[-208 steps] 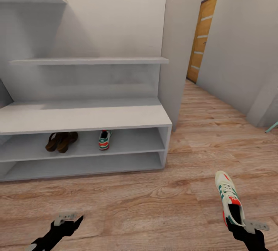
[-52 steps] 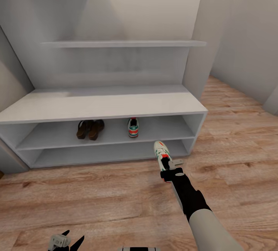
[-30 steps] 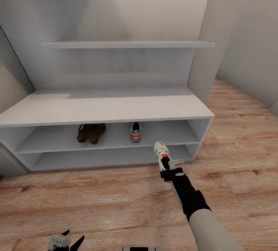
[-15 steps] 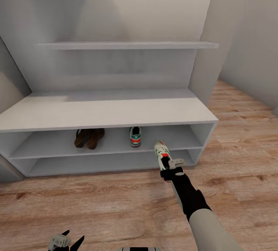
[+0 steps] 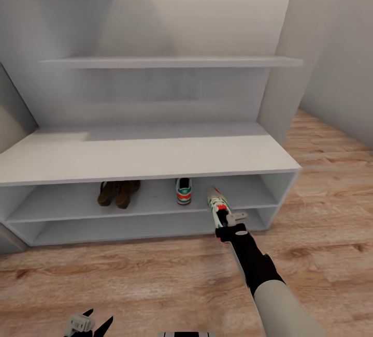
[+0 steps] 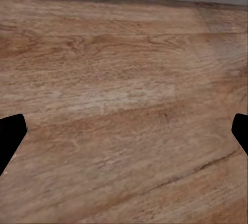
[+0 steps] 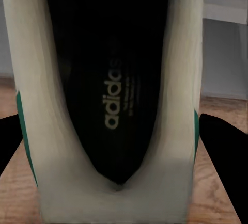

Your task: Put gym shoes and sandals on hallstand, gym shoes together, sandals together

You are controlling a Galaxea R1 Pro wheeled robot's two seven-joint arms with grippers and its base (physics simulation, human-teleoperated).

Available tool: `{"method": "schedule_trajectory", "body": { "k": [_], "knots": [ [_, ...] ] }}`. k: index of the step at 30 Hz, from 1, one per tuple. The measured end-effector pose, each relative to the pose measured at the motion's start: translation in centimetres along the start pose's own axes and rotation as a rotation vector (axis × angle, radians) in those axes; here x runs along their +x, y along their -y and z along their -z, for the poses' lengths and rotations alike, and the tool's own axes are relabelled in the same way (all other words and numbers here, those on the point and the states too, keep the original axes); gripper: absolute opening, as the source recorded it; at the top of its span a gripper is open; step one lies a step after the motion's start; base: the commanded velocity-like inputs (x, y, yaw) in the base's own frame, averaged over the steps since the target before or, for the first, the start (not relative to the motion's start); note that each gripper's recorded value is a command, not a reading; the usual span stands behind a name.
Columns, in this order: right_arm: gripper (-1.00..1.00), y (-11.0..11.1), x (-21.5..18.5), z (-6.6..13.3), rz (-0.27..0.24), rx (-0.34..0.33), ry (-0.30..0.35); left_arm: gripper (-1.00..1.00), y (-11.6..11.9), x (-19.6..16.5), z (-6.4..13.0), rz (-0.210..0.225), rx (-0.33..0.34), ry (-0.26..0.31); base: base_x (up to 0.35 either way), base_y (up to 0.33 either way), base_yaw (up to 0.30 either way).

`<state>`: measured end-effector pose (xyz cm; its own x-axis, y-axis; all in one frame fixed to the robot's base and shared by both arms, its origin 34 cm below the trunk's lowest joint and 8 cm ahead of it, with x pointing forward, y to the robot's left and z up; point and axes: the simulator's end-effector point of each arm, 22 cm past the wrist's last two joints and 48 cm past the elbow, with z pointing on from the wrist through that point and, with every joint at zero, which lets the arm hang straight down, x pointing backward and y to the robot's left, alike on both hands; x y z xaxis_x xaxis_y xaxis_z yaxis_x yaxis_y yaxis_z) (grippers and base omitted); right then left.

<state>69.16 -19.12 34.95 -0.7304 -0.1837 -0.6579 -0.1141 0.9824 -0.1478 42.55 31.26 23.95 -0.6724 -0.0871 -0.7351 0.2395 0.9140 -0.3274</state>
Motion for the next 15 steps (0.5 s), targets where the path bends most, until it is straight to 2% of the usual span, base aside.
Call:
{"method": "schedule_trajectory", "body": {
  "k": [4, 10, 15],
  "knots": [
    [-1.00, 0.07, -0.07, 0.00, 0.002, 0.002, 0.002, 1.00, 0.00, 0.00, -0.01, 0.000, 0.000, 0.000, 0.247, 0.081, 0.000],
    [-1.00, 0.08, -0.06, -0.02, 0.002, 0.003, 0.002, 1.00, -0.01, 0.02, -0.02, 0.000, 0.000, 0.000, 0.065, 0.019, 0.000],
    [-1.00, 0.28, -0.40, 0.08, 0.003, 0.008, 0.009, 1.00, 0.00, 0.01, 0.00, 0.000, 0.000, 0.000, 0.219, 0.097, 0.000]
  ]
}}
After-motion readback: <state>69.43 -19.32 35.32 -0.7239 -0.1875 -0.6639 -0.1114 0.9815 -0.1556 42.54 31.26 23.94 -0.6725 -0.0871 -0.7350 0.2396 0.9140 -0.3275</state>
